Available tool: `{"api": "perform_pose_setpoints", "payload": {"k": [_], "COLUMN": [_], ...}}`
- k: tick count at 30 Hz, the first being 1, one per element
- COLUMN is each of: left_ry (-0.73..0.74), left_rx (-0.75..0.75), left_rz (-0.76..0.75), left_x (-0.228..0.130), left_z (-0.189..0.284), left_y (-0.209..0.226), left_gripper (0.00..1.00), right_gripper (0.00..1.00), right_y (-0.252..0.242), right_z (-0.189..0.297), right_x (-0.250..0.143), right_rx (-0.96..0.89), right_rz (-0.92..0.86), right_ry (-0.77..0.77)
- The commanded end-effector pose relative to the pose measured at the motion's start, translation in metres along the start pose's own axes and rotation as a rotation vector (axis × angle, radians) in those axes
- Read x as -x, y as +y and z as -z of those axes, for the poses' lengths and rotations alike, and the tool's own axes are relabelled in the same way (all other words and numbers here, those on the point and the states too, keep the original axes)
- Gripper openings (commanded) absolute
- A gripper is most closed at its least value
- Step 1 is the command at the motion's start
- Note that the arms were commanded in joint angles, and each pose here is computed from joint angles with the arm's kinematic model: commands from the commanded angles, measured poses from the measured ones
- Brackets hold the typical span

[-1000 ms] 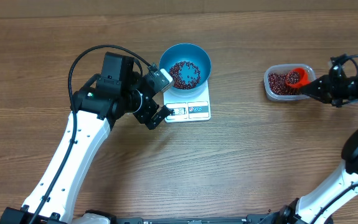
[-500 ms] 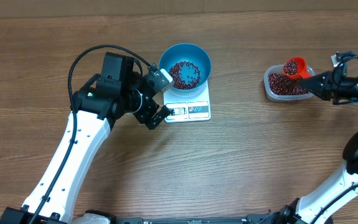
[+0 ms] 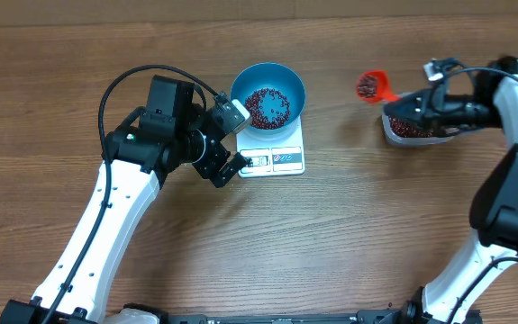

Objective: Scoop item into bowl and weigh 150g on scale
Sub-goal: 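Carry the filled scoop left over the blue bowl, then tip the red scoop to pour beans into the blue bowl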

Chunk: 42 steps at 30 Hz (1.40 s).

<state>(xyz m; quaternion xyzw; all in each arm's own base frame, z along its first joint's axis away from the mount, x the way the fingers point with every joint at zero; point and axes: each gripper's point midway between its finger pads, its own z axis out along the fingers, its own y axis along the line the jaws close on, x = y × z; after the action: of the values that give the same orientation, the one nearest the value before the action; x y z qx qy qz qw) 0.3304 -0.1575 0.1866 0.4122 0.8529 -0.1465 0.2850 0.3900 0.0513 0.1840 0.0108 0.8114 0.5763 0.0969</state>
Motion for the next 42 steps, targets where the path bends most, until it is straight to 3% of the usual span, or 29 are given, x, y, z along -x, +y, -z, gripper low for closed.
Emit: {"api": "perform_pose_setpoints", "payload": {"k": [1, 8, 20, 29, 42], "left_ry": [0.002, 0.002, 0.002, 0.002, 0.002], "left_rx": [-0.007, -0.007, -0.007, -0.007, -0.007], "left_rz": [0.018, 0.018, 0.018, 0.018, 0.018], "left_x": [-0.002, -0.002, -0.002, -0.002, -0.002], "left_z": [-0.002, -0.002, -0.002, -0.002, -0.002], "left_y": [0.0, 0.0, 0.0, 0.0, 0.0], "left_gripper": [1.0, 1.0, 1.0, 0.99, 1.0], "right_gripper": [0.04, 0.04, 0.04, 0.04, 0.04], "right_y": [0.015, 0.04, 0.046, 0.053, 0.066], "right_z": [-0.018, -0.054, -0.122, -0.15, -0.152], "right_x": [0.002, 0.002, 0.006, 0.015, 0.014], "right_rx": [0.048, 0.043, -0.231, -0.609, -1.15], "right_rz": [0.007, 0.051, 0.111, 0.28, 0.555], "right_ry": [0.02, 0.104, 0.202, 0.174, 0.1]}}
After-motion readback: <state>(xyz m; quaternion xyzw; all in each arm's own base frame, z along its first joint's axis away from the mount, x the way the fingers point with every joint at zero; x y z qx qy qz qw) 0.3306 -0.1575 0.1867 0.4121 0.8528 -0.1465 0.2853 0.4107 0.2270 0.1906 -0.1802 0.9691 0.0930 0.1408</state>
